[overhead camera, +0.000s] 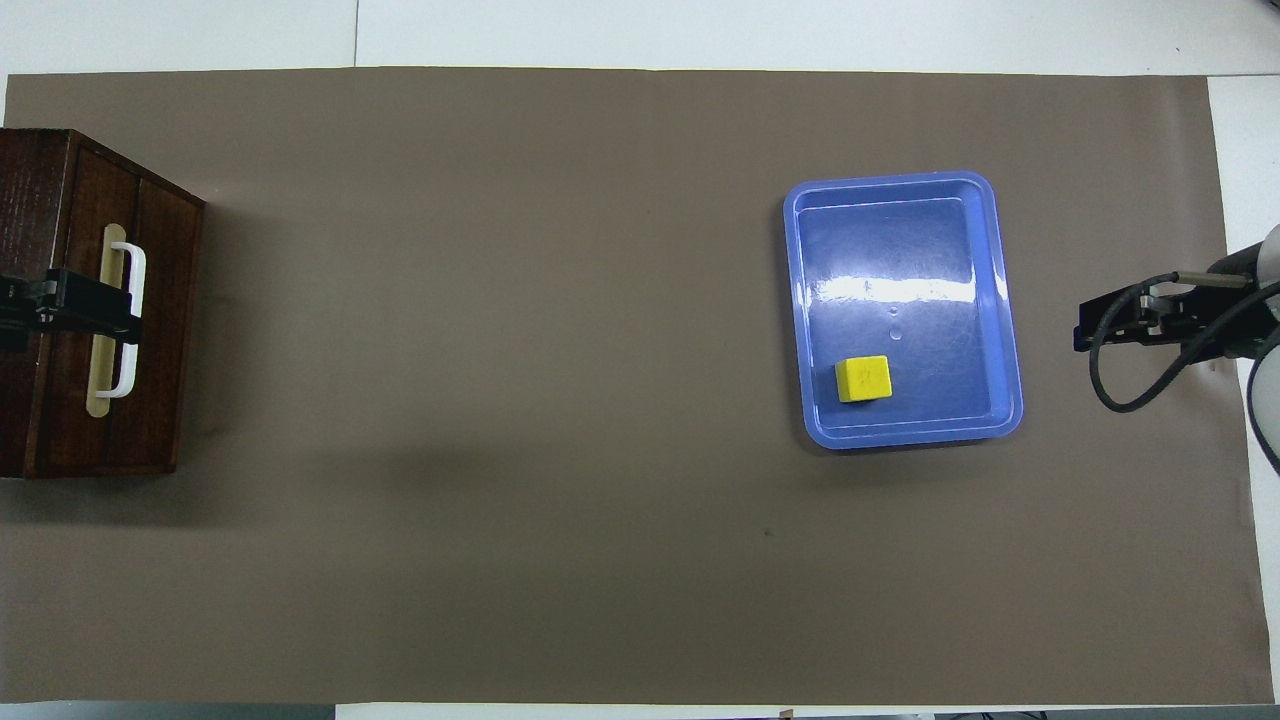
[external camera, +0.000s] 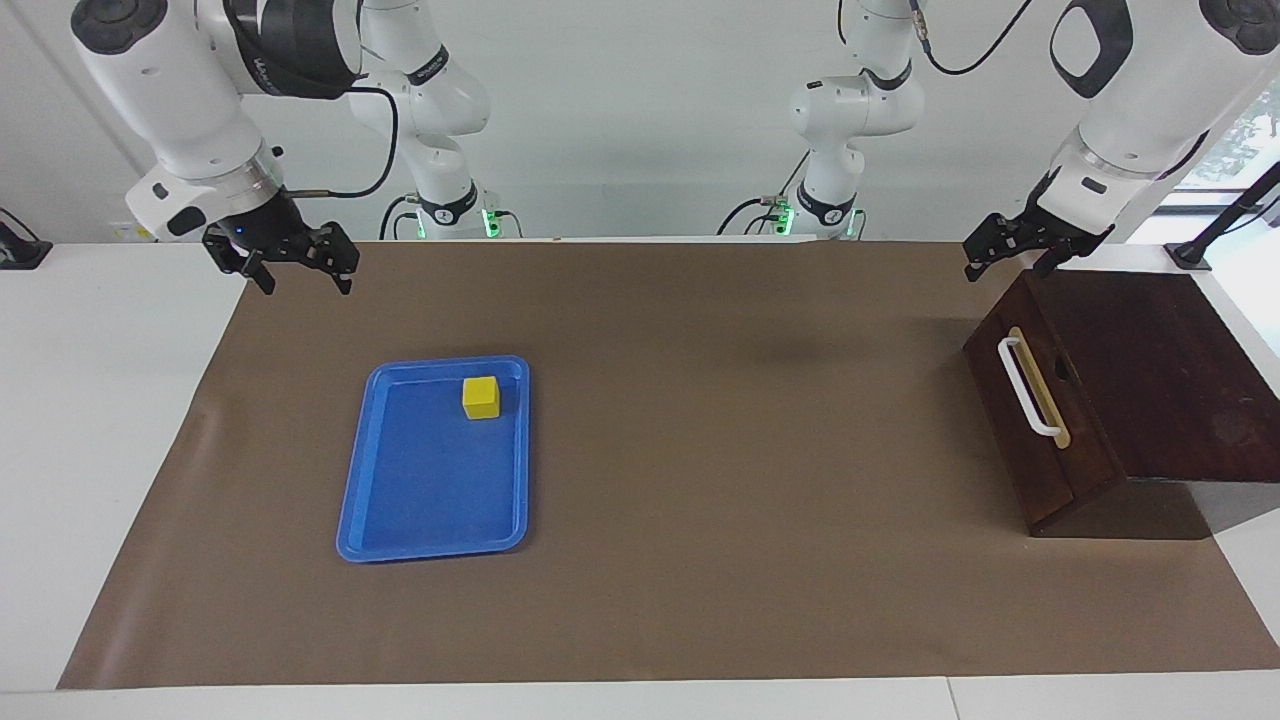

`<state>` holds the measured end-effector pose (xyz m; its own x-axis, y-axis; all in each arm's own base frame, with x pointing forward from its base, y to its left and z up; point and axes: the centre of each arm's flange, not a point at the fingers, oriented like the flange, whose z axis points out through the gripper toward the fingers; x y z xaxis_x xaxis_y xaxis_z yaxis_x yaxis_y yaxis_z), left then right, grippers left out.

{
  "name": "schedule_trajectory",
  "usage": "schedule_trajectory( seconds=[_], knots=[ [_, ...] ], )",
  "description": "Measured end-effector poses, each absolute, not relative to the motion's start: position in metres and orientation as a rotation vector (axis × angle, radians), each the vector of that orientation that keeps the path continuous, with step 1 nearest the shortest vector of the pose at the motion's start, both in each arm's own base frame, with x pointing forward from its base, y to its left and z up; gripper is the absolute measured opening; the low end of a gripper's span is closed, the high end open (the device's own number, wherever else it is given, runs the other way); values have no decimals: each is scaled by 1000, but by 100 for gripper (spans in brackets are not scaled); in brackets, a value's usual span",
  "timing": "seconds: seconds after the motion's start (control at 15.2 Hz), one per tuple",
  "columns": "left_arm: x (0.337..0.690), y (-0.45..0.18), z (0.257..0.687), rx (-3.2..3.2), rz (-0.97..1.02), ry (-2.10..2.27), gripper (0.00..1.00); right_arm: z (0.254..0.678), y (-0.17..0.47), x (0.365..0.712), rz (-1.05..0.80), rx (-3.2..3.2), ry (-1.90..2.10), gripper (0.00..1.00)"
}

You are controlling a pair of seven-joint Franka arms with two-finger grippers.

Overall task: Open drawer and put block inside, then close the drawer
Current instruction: 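Reach the right gripper over the yellow block in the blue tray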

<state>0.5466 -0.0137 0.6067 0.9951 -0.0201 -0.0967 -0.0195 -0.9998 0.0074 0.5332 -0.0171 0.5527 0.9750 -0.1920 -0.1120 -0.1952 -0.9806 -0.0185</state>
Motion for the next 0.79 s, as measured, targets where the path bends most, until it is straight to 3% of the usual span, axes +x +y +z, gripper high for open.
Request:
schedule_trajectory(
  seconds=[0.79],
  knots=[
    [547,-14,607,3131,-152,-31,100,416,0,551,461,-2450,1395,100]
  ],
)
